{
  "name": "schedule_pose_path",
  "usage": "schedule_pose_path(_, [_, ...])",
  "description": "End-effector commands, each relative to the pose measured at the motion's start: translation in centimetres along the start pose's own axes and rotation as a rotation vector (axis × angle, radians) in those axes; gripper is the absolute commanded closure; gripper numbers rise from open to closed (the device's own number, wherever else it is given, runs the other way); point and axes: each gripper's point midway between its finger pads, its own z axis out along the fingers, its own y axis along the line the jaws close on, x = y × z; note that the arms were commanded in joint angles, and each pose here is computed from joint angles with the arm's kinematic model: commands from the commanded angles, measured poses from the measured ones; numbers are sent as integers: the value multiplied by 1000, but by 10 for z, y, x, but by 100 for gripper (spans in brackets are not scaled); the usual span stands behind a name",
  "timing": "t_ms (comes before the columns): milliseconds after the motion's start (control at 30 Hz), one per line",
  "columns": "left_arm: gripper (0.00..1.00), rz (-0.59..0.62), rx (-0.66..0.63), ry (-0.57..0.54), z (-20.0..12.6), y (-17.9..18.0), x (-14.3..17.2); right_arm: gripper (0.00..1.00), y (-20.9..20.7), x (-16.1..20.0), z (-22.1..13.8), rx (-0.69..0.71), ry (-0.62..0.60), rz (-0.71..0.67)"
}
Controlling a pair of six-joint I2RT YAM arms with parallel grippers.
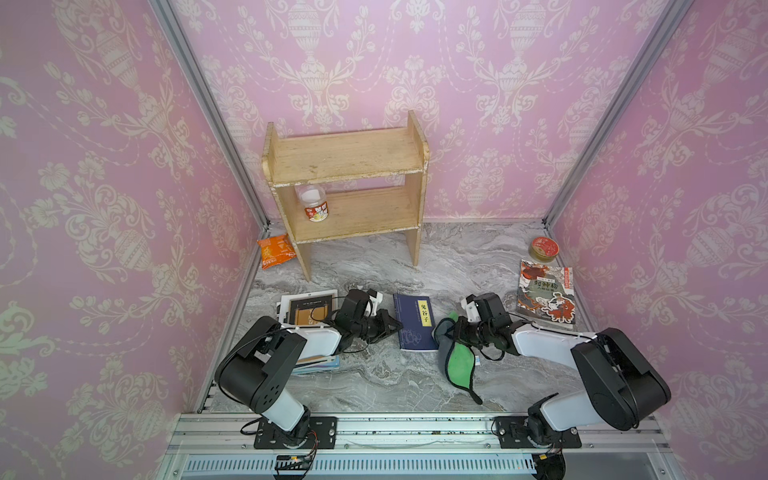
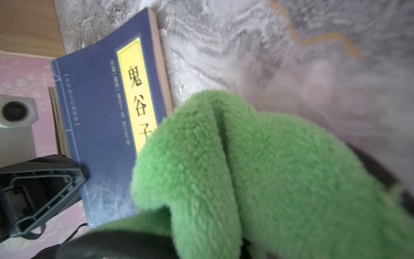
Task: Wipe the cover of the book
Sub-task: Wipe the dirt from the cover of the book.
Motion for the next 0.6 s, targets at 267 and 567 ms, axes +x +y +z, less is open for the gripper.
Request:
schedule_pose_path(267, [100, 298, -385, 28, -110, -15, 0, 100, 8, 4, -1, 254, 108, -93])
schedule_pose_path(567, [100, 349, -670, -52, -191, -2, -3, 100, 142, -13, 51, 131, 157, -307])
